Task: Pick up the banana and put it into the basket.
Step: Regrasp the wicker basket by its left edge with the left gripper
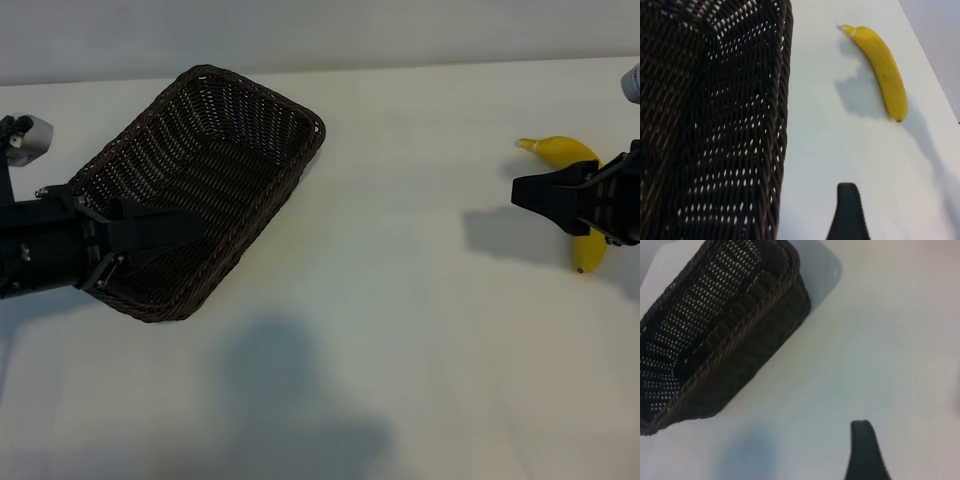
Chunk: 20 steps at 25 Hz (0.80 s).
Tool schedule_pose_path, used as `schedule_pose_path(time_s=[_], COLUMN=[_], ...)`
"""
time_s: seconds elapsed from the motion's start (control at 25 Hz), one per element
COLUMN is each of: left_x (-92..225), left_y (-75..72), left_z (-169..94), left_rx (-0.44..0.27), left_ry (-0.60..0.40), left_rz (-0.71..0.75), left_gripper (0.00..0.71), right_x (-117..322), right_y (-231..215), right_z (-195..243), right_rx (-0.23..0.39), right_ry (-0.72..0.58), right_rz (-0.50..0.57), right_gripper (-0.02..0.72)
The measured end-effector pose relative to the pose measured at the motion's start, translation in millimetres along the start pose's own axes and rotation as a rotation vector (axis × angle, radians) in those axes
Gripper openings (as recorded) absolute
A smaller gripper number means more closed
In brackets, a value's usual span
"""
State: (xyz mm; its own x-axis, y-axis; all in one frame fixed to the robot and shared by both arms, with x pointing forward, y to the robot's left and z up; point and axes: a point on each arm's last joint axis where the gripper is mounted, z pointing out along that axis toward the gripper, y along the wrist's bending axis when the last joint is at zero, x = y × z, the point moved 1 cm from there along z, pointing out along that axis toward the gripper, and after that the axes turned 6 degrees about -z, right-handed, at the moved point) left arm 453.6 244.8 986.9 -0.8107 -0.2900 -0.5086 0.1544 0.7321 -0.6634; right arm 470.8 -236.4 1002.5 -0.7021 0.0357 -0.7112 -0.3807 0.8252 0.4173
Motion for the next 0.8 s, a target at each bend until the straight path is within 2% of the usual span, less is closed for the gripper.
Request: schedule_pose_path(time_s=[0.12,0.44,0.8], left_x=[2,8,14], left_y=[-2.3,-9.7,8.2], left_z=[-7,-38,-50], left_rx=[-0.027,-0.169,-0.391], left_ry=[0.006,-0.049,-0.046], left_rz=[-0.014,-0.05,-0.164], left_gripper=[0.562,0.562,0.562], right_x=[0,0,0], right_y=[0,0,0], right_z=[0,0,0], right_rx=[0.0,0.0,0.0], right_ry=[0.0,0.0,0.0], right_rz=[0.0,0.0,0.0], right_gripper=[0.458,0.458,0.458])
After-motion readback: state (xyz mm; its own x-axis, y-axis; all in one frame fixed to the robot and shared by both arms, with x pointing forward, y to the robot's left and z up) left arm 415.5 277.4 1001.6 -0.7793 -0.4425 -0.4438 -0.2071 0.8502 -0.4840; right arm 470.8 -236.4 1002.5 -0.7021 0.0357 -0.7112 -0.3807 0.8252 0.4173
